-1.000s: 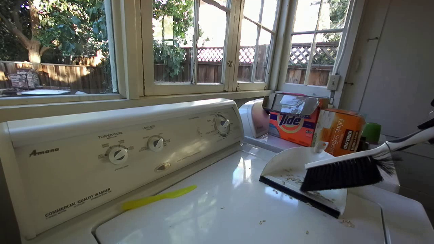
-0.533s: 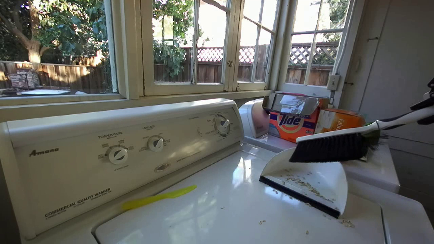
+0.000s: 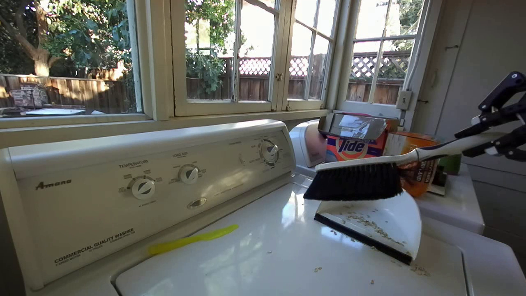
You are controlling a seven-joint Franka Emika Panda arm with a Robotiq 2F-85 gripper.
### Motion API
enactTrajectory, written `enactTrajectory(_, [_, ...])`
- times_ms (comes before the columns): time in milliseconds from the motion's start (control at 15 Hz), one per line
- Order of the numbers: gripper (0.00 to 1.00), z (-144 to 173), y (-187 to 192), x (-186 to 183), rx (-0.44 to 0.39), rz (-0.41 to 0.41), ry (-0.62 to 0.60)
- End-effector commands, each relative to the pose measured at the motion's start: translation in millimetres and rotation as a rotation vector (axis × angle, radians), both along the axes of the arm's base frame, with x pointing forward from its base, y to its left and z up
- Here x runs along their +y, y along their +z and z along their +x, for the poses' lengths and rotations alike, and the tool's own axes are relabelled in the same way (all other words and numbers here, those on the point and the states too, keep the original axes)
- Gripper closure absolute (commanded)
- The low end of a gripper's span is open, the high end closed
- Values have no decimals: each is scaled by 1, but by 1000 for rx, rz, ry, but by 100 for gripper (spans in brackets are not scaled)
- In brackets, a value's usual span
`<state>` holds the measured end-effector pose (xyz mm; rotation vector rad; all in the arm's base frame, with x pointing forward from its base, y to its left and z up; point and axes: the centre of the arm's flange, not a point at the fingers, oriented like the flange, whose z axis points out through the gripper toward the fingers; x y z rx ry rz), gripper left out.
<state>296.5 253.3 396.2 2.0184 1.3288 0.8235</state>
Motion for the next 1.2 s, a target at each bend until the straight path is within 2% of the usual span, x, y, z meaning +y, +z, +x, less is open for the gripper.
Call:
enactTrajectory(0, [93, 19, -19, 14, 3, 100, 89])
enactTrajectory(333, [93, 44, -47, 35, 60, 228, 192])
enactTrajectory(733, [93, 65, -80, 53, 151, 359, 238])
enactTrajectory(1133, [93, 87, -96, 80, 203, 469, 304])
